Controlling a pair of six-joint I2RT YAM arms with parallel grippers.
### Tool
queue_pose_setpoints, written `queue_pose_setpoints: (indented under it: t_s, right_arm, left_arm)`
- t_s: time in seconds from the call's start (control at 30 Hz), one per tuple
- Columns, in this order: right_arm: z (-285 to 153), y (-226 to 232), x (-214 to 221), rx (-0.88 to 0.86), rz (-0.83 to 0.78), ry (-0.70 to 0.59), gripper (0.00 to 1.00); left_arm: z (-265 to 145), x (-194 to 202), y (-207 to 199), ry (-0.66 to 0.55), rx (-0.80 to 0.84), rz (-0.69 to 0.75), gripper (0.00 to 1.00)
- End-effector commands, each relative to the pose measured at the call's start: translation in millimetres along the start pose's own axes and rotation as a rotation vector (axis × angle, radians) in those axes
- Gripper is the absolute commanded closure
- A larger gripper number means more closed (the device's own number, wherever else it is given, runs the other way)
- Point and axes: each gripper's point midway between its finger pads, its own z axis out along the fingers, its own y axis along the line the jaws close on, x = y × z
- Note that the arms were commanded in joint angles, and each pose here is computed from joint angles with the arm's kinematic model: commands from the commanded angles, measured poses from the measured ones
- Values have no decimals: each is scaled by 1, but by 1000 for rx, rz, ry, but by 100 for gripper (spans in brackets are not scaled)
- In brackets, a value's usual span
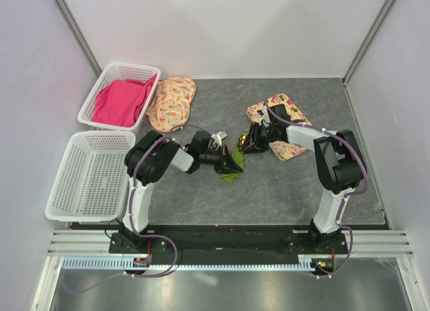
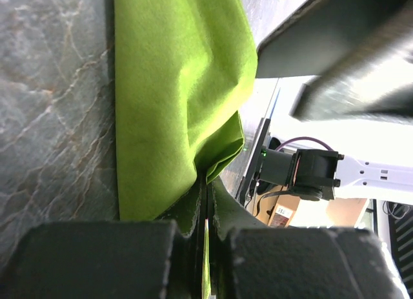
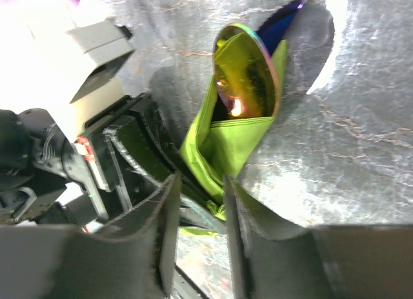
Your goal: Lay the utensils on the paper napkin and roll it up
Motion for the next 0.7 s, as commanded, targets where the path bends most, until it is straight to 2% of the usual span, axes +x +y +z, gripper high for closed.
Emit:
queue_pose_setpoints:
  t_s: [0.0, 0.03, 0.17, 0.47, 0.57, 0.6, 0.67]
  right_arm:
    - [-7, 13, -6, -37, -13, -26, 55]
    - [-4, 9, -5, -32, -8, -24, 50]
    - [4, -1, -2, -18, 9, -13, 48]
    - [19, -7, 17, -11, 4, 26, 55]
    - [23, -16, 20, 18, -1, 24, 65]
    - [25, -20, 21, 28, 3, 28, 73]
    - [27, -27, 21, 57, -1, 28, 81]
  left_arm:
    - [1, 15, 45, 26, -134, -81, 98]
    - [1, 16, 46, 28, -136, -81, 98]
    - [0, 14, 43, 27, -132, -66, 98]
    - [1, 10, 36, 28, -117, -26, 97]
    - [1, 7, 30, 27, -106, 0, 96]
    - [0, 6, 25, 29, -94, 18, 96]
    - [-1, 5, 18, 30, -82, 37, 93]
